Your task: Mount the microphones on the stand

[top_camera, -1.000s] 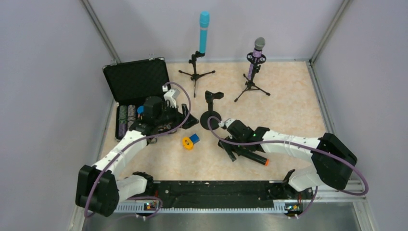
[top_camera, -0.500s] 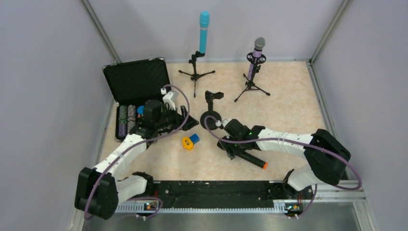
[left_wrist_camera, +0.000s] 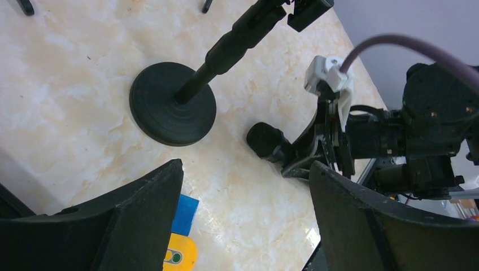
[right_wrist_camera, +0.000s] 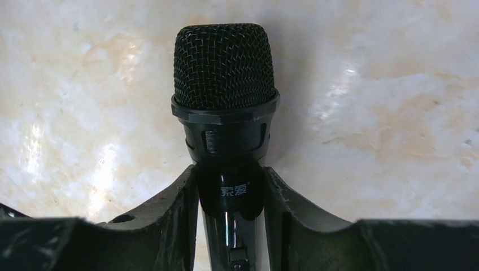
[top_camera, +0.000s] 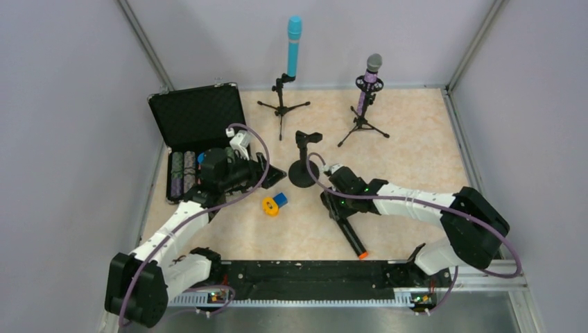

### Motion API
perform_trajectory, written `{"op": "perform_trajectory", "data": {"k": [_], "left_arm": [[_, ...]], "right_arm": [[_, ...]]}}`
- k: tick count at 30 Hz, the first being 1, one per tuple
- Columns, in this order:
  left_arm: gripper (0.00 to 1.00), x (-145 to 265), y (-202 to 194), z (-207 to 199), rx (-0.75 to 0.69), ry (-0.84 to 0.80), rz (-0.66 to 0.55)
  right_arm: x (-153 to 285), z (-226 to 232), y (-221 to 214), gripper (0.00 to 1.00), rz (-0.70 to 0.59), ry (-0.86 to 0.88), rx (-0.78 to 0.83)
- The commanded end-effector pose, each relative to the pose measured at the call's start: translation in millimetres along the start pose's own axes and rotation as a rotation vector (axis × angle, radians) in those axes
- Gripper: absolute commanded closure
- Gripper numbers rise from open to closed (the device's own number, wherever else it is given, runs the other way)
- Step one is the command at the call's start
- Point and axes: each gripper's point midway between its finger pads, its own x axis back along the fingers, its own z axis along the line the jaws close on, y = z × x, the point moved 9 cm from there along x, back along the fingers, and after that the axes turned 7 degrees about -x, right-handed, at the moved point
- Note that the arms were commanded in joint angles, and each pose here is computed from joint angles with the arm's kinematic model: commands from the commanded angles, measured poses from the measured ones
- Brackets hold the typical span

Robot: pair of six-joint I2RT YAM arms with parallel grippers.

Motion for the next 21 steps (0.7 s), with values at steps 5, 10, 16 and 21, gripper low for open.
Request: {"op": "perform_trajectory", "data": {"k": [5, 10, 16, 21], "left_arm": [[0.14, -5.3, 12.0, -11.7, -0.038, -0.116, -0.027], [0.14, -5.7, 12.0, -19.0, -0.071, -0.146, -0.029], [0.14, -12.2, 13.0, -21.6, -0.081, -0.174, -0.016], [0.14, -17.3, 11.4, -21.8, -0.082, -0.188, 0.007]], "right_arm": [[14.1, -33.7, 19.3, 0.76, -0.132, -0.021, -0.264], [16.6, -48.6, 33.6, 0.64, -0.186, -0.097, -0.297], [25.4, -53.1, 47.2, 0.3, -0.215, -0.148, -0.214], [31.0, -53.5, 46.5, 0.17, -0.186, -0.145, -0.164]]}}
